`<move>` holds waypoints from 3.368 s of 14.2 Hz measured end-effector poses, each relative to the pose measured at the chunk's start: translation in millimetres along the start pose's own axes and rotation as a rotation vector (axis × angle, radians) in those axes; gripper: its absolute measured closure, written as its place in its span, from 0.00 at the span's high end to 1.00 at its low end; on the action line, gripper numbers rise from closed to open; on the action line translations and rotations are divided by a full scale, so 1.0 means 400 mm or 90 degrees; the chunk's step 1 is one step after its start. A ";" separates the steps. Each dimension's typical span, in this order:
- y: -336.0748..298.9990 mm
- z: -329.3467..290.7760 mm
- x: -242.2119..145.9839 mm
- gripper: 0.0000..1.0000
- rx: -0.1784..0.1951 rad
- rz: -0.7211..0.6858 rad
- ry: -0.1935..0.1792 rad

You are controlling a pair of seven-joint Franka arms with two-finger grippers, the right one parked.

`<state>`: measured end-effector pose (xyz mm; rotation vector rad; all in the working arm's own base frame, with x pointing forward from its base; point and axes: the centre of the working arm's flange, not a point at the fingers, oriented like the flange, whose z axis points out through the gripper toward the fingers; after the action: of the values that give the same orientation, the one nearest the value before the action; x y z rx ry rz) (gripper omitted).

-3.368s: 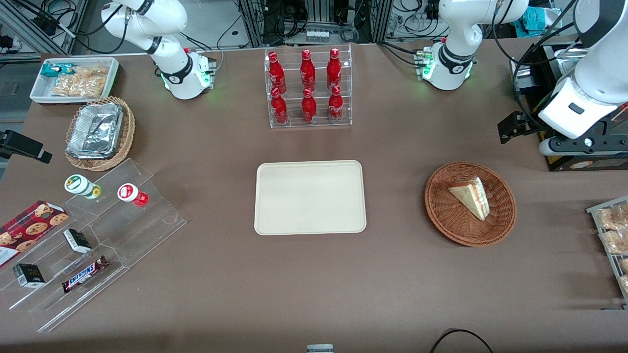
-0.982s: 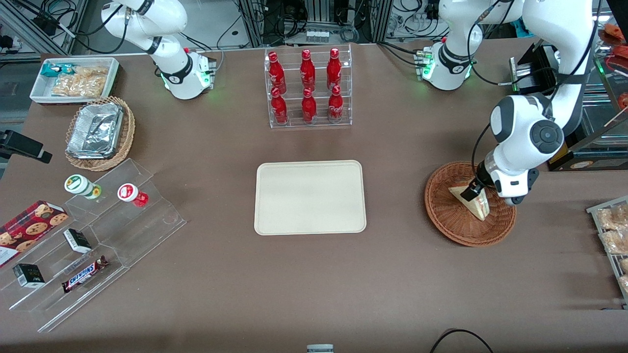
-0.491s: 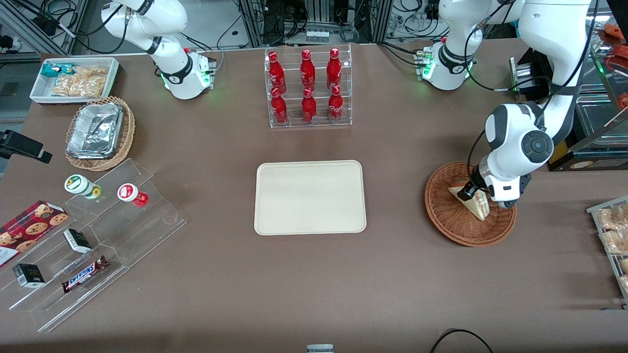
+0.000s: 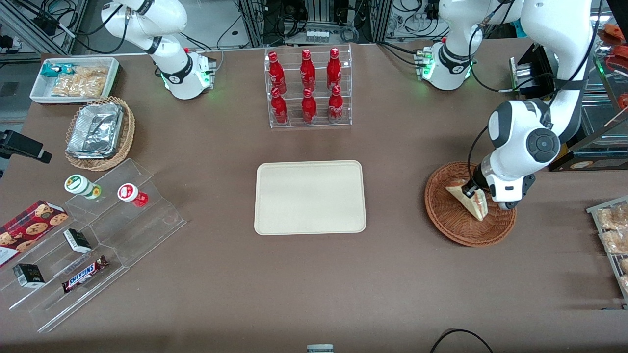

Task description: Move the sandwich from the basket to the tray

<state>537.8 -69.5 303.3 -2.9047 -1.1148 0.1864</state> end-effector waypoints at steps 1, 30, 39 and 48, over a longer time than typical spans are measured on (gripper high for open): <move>0.032 -0.034 -0.025 0.16 0.006 0.051 -0.004; 0.783 0.199 -0.867 0.16 -0.012 0.328 -0.012; 0.779 0.016 -0.846 0.99 -0.015 0.303 0.010; 0.593 -0.113 -0.484 1.00 0.117 0.240 -0.008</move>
<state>558.4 -374.2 352.3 -2.9154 -0.5087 0.2971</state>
